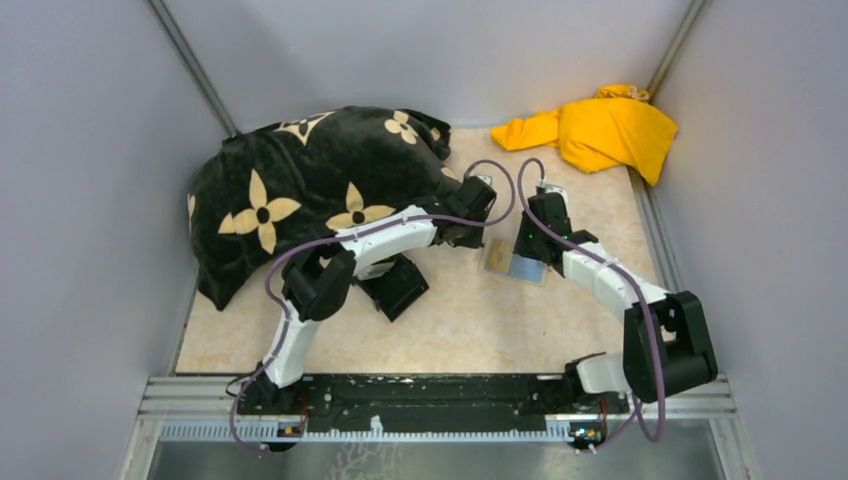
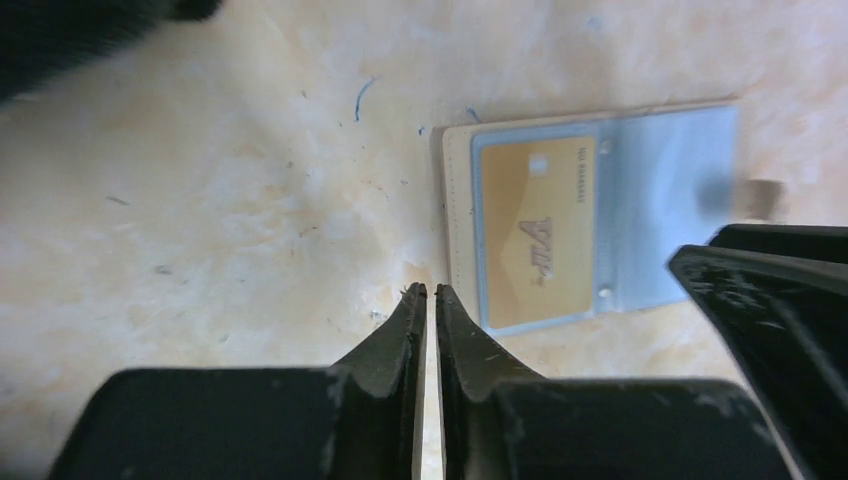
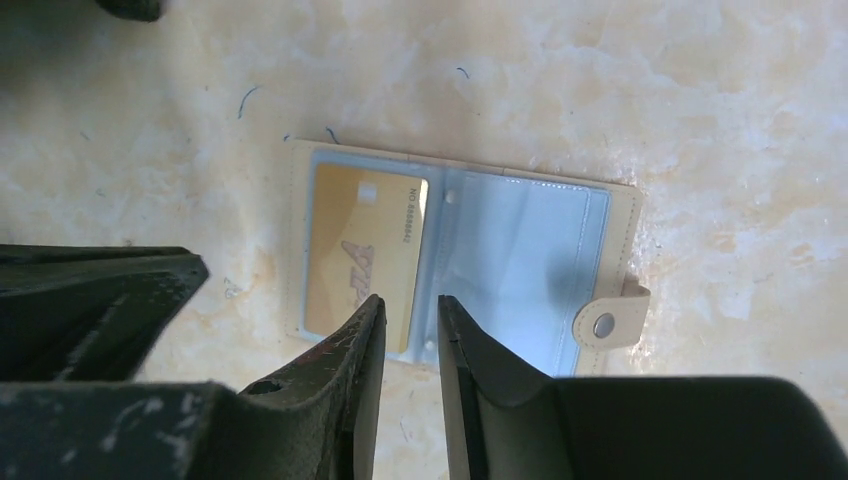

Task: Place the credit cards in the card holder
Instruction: Insert the credit card into the card holder, then pick up the credit card from the storage box.

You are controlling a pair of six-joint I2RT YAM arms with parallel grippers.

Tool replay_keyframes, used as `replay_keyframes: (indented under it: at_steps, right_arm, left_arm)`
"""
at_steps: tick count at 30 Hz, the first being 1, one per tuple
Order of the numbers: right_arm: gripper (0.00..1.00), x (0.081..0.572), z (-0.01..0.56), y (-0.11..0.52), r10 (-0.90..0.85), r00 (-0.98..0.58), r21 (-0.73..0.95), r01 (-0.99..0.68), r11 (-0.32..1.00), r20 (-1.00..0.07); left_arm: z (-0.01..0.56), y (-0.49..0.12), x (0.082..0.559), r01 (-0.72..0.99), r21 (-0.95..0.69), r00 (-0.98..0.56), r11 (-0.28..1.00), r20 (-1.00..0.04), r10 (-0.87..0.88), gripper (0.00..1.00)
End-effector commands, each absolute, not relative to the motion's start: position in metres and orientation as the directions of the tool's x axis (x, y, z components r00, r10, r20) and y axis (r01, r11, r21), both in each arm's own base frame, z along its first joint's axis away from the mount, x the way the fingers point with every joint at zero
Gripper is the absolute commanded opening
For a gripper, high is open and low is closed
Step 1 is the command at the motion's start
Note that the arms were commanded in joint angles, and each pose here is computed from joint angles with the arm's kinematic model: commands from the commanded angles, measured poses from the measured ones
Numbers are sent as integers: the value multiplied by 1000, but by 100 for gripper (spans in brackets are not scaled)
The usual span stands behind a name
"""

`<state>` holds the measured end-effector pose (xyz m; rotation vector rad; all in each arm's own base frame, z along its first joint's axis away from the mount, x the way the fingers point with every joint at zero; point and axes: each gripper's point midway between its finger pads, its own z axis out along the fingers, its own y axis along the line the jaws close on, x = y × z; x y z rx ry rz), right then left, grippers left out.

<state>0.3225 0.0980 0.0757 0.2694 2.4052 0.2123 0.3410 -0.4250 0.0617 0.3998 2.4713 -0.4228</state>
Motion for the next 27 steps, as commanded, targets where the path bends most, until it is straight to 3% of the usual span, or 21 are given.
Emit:
replay_keyframes:
  at_steps: [1,8,12,13,15,17,19,22,27]
  right_arm:
    - [28,337,128,115,190,-650,247,4,969,-735]
    - [31,344,182,163,77,-535,217,-205,954,-842]
    - [34,354,229,201,-8,-349,113,-326,939,-937]
    - [39,355,238,210,11,-307,124,-352,928,-952]
    - [59,356,254,229,127,-238,220,-421,880,-963]
    - [69,353,267,248,222,-149,268,-522,810,-963]
    - [72,350,272,265,294,-150,323,-595,736,-944]
    - [74,351,268,301,227,-218,315,-698,644,-949]
    - [84,356,259,331,141,-232,267,-708,654,-962]
  left_arm:
    - [144,-414,350,341,-233,-694,911,-716,77,14]
    - [188,-345,327,215,-285,-599,934,-794,-105,30]
    - [196,-308,313,134,-315,-562,939,-805,-190,37]
    - [198,-301,309,119,-325,-555,938,-805,-208,38]
    - [199,-286,303,87,-341,-539,936,-806,-243,39]
    - [200,-271,298,54,-353,-520,934,-808,-276,42]
    - [199,-258,292,24,-364,-504,931,-809,-303,43]
    - [196,-239,285,-22,-374,-485,927,-807,-337,47]
    - [195,-212,271,-85,-408,-456,909,-795,-399,58]
